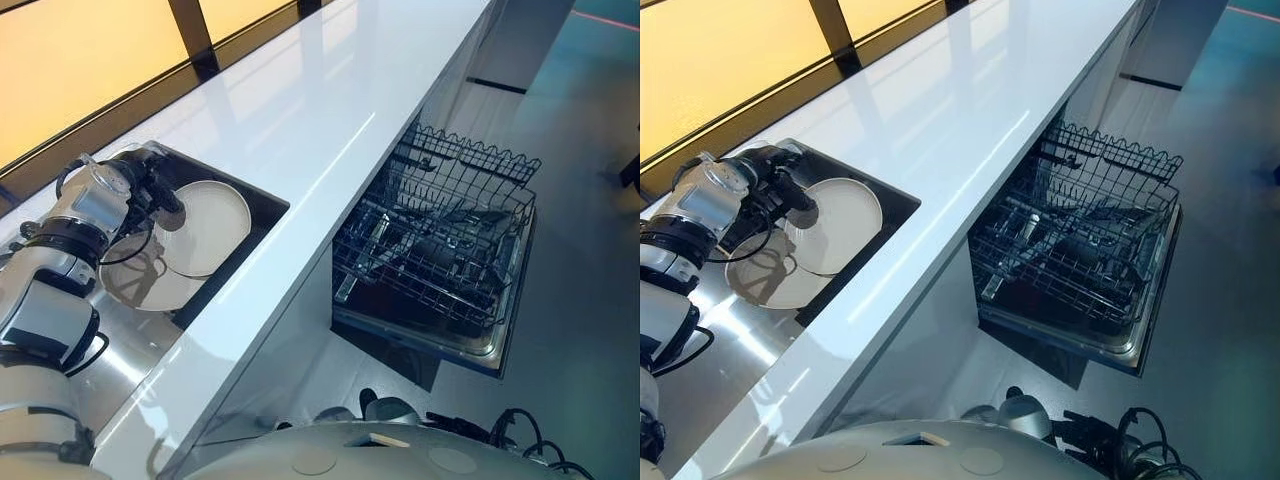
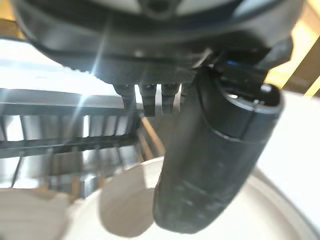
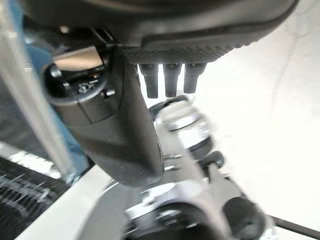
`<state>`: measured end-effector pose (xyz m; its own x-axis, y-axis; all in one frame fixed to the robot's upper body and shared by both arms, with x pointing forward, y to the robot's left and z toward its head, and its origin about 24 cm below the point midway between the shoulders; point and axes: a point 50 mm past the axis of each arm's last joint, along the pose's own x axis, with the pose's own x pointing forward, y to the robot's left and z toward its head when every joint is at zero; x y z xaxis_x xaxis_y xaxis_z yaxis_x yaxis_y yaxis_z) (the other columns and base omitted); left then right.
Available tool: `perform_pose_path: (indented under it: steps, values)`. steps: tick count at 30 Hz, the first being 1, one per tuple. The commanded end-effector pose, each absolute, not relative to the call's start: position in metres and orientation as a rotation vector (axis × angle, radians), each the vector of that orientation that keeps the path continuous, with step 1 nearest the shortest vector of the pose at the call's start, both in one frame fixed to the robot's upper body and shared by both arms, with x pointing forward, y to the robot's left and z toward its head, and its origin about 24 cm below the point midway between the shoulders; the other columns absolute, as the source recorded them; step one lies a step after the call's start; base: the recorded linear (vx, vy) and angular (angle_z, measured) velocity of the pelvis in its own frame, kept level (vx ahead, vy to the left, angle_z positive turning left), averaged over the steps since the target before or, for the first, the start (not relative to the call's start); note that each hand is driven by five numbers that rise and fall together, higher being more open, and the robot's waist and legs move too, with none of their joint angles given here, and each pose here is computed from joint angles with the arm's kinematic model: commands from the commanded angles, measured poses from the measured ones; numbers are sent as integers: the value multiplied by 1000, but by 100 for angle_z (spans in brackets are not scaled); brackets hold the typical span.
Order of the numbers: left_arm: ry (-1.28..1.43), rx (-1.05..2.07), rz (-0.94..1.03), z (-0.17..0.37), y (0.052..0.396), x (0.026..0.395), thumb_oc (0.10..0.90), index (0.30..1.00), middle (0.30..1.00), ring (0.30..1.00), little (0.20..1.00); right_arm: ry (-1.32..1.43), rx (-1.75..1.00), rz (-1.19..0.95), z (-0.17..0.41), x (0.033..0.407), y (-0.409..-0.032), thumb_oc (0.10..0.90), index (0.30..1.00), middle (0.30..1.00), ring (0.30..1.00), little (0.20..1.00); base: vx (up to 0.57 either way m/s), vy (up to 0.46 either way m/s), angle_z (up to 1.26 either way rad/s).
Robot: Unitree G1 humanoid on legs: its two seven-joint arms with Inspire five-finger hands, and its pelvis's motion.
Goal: Pick up plates and place into dishwasher.
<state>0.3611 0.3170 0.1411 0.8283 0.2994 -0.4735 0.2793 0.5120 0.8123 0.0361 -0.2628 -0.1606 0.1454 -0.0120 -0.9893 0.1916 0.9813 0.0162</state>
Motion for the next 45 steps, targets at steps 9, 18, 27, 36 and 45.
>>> perform_pose_path:
  steps: [9,18,27,36,45]
  values:
    - [390,1137,97,252,323,372,800,900,900,900,900,1436,133,-153,-157,32,-273,800,900,900,900,900,5,-7,3]
    - [397,927,41,243,331,368,800,900,900,900,900,1440,144,-161,-159,26,-270,800,900,900,900,900,8,-10,5]
    - [544,556,-350,193,306,361,800,900,900,900,900,1439,147,-180,-159,23,-271,800,900,900,900,900,0,0,0]
    - [611,429,-588,171,278,354,100,300,300,300,200,1434,142,-180,-159,25,-272,800,900,900,900,900,-1,-1,-1]
    - [552,453,-586,178,273,356,100,300,300,300,200,1428,133,-168,-159,29,-271,800,900,900,900,900,-13,-10,-6]
